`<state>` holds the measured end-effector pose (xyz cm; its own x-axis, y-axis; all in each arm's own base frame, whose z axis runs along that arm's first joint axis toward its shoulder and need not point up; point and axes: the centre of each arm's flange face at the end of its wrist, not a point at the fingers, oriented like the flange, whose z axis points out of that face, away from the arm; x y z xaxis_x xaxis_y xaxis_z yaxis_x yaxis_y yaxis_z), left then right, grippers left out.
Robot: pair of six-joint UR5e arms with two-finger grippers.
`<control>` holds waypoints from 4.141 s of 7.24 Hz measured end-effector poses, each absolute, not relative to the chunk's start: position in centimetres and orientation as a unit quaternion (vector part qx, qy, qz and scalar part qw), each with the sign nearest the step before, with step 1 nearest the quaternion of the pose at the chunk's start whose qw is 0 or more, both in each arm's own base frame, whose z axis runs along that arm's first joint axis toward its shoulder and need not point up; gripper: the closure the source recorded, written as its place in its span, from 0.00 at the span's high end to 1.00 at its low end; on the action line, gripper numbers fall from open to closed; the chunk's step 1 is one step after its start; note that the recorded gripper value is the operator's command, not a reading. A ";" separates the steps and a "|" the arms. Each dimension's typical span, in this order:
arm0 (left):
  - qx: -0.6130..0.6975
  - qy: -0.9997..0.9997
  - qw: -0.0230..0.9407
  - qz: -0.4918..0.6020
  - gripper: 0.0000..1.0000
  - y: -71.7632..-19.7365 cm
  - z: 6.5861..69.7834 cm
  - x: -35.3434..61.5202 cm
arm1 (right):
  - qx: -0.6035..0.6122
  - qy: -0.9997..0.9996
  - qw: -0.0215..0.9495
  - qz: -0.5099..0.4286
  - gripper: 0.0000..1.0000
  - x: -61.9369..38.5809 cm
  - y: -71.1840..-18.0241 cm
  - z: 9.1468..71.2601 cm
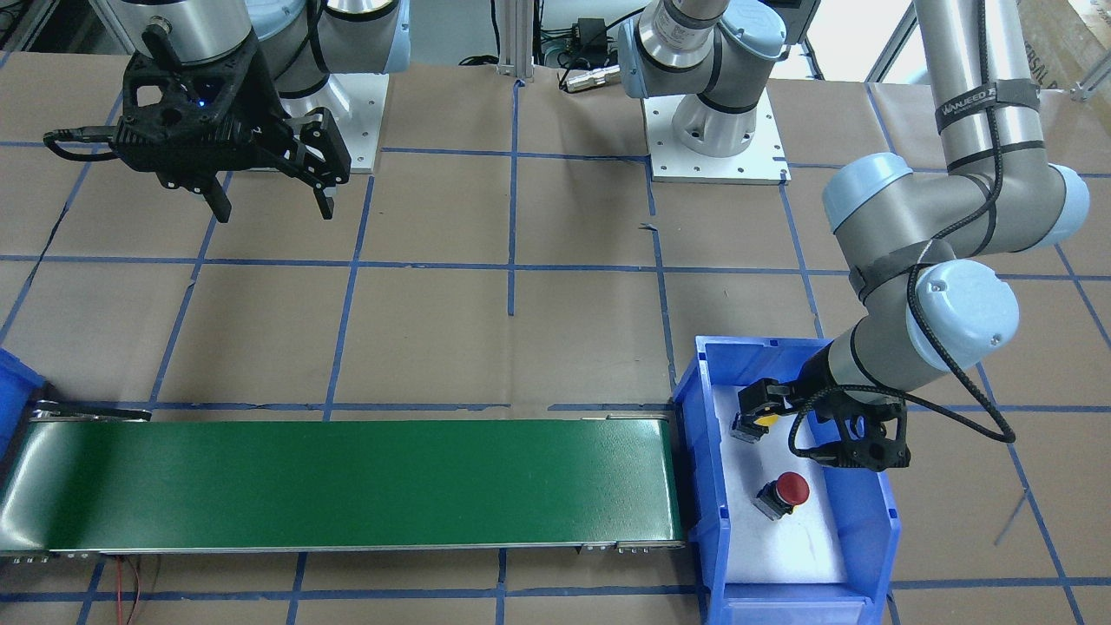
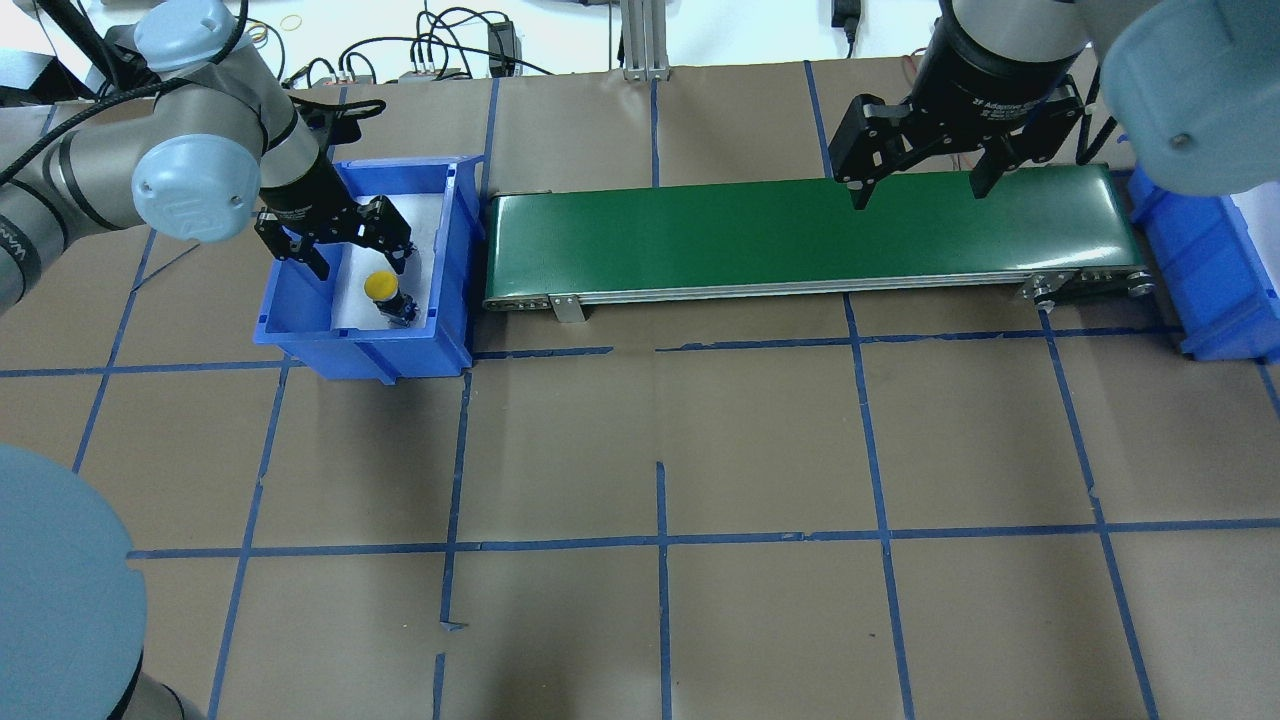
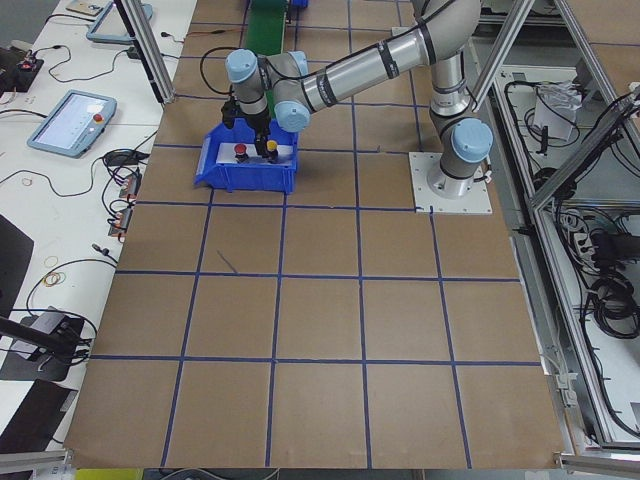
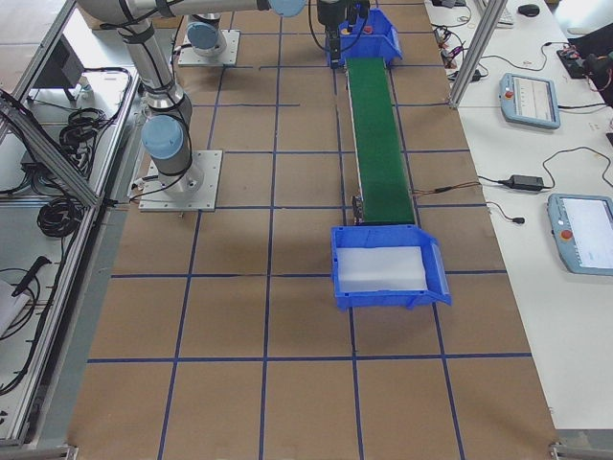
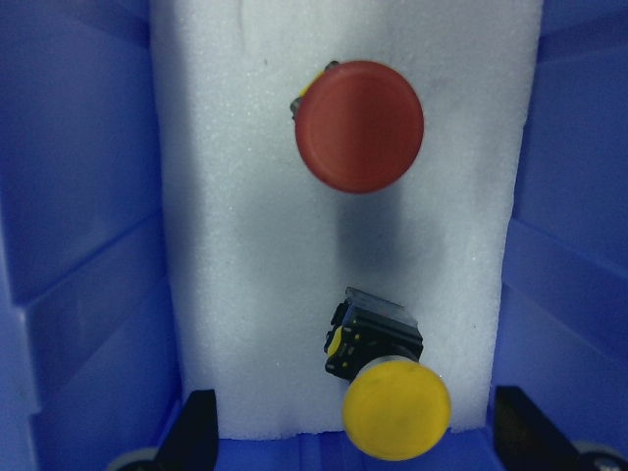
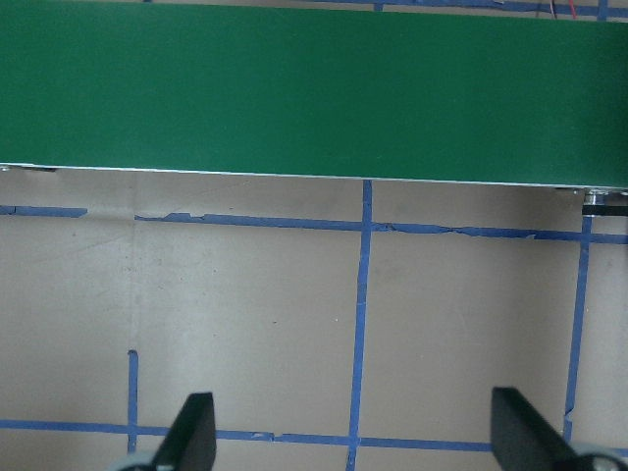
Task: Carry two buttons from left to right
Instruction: 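Lower the left gripper into the bin onto the yellow button, then grasp the yellow button with the left gripper and lift it, then carry the yellow button onto the conveyor and release it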
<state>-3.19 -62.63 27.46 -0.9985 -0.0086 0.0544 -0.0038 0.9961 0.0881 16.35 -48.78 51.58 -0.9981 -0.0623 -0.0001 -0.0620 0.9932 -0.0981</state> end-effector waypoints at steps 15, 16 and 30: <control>0.032 -0.999 0.038 -0.007 0.31 -62.2 37.9 -4.3 | -0.031 0.998 0.001 -0.051 1.00 16.3 -48.7 51.7; 0.050 -0.998 0.046 -0.001 0.29 -62.7 38.7 -5.8 | -0.031 0.998 0.001 -0.051 1.00 16.3 -48.7 51.8; 0.137 -0.986 0.091 -0.010 1.00 -66.7 30.3 -21.0 | -0.071 0.997 0.010 -0.041 1.00 16.3 -48.8 51.2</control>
<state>-20.99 -66.71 30.34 -0.9461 -0.2711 0.1774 -0.2675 0.9625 0.0442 16.34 -48.76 51.23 -0.9897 -0.1424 -0.0136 -0.1408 0.9865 -0.0836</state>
